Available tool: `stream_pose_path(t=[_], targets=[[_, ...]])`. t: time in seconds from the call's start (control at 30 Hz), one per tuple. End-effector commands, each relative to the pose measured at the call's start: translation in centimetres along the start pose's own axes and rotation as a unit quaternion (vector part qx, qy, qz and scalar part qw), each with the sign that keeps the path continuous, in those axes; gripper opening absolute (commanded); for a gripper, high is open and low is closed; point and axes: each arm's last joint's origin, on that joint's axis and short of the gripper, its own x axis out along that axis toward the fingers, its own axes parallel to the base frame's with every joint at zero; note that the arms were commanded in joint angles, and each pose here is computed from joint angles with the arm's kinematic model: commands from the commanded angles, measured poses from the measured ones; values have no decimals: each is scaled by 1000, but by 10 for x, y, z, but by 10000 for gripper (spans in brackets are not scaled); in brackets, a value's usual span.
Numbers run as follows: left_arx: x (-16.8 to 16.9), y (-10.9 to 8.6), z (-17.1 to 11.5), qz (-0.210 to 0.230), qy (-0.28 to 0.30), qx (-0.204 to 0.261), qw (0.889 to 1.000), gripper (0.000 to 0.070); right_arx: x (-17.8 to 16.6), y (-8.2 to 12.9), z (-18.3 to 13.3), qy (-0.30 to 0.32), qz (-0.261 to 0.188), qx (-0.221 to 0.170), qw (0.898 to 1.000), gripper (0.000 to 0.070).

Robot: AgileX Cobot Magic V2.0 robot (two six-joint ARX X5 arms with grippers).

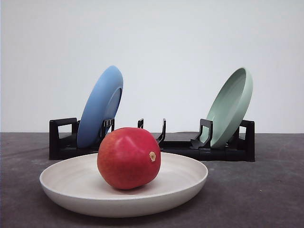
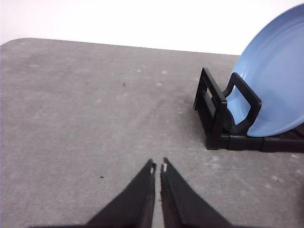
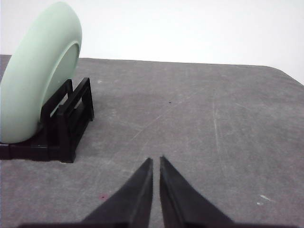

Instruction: Place pomegranate in white plate

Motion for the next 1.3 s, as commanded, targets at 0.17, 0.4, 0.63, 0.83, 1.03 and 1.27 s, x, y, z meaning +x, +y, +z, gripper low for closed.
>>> stream_pose_path(t=[0.17,0.4,0.63,0.83,1.03,1.27], targets=[[1,0,-2,3,-2,2,1000,0,0,0,0,-5,-2,7,1000,21],[1,0,-2,3,-2,2,1000,0,0,0,0,-5,-2,7,1000,21],[1,0,-2,3,-2,2,1000,0,0,0,0,-5,-2,7,1000,21],[1,0,-2,3,-2,2,1000,0,0,0,0,-5,-2,7,1000,21],[1,0,-2,3,-2,2,1000,0,0,0,0,-5,-2,7,1000,21],[1,0,-2,3,-2,2,1000,0,0,0,0,-5,-2,7,1000,21]])
